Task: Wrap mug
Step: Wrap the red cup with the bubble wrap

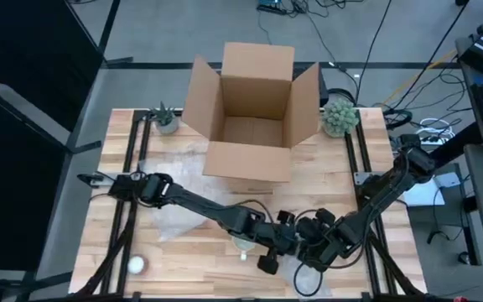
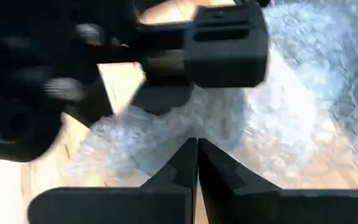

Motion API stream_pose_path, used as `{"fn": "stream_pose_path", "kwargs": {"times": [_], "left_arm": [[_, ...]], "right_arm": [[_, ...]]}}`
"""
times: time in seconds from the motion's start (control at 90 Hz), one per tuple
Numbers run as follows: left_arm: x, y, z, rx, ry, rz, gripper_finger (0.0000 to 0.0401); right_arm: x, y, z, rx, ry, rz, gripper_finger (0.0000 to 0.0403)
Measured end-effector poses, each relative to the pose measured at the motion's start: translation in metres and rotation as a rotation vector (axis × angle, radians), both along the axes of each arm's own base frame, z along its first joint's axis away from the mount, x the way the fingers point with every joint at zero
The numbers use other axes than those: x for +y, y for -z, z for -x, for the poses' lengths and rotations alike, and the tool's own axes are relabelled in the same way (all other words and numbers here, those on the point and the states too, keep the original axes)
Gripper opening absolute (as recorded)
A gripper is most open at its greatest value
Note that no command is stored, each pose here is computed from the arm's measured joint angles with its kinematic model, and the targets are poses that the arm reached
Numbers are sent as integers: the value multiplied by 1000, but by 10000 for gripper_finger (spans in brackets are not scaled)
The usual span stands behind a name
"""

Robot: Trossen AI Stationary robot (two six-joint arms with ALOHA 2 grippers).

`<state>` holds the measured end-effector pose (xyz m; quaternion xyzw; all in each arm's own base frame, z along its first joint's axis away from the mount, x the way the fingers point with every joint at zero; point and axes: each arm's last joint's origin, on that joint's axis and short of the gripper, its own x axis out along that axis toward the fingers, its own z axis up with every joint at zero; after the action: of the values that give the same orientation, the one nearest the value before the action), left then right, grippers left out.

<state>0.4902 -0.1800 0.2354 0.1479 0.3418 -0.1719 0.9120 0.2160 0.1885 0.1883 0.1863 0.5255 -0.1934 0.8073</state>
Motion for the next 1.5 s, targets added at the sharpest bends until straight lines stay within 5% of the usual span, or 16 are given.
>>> {"fn": "stream_pose_path", "kwargs": {"times": [0.233, 0.433, 0.6, 0.889, 1.5], "left_arm": [[-33, 2, 21, 52, 39, -72, 0], [-49, -5, 21, -72, 33, -119, 0], [-46, -15, 10, -212, 32, -105, 0], [-24, 20, -9, -132, -11, -106, 0], [-8, 30, -17, -136, -27, -66, 0]], "right_arm": [[0, 0, 0, -2, -1, -1, 199], [0, 0, 0, -9, 1, 9, 199], [0, 0, 0, -9, 1, 10, 199], [-1, 1, 1, 2, 2, 20, 199], [-1, -10, 1, 26, -6, 45, 199]]}}
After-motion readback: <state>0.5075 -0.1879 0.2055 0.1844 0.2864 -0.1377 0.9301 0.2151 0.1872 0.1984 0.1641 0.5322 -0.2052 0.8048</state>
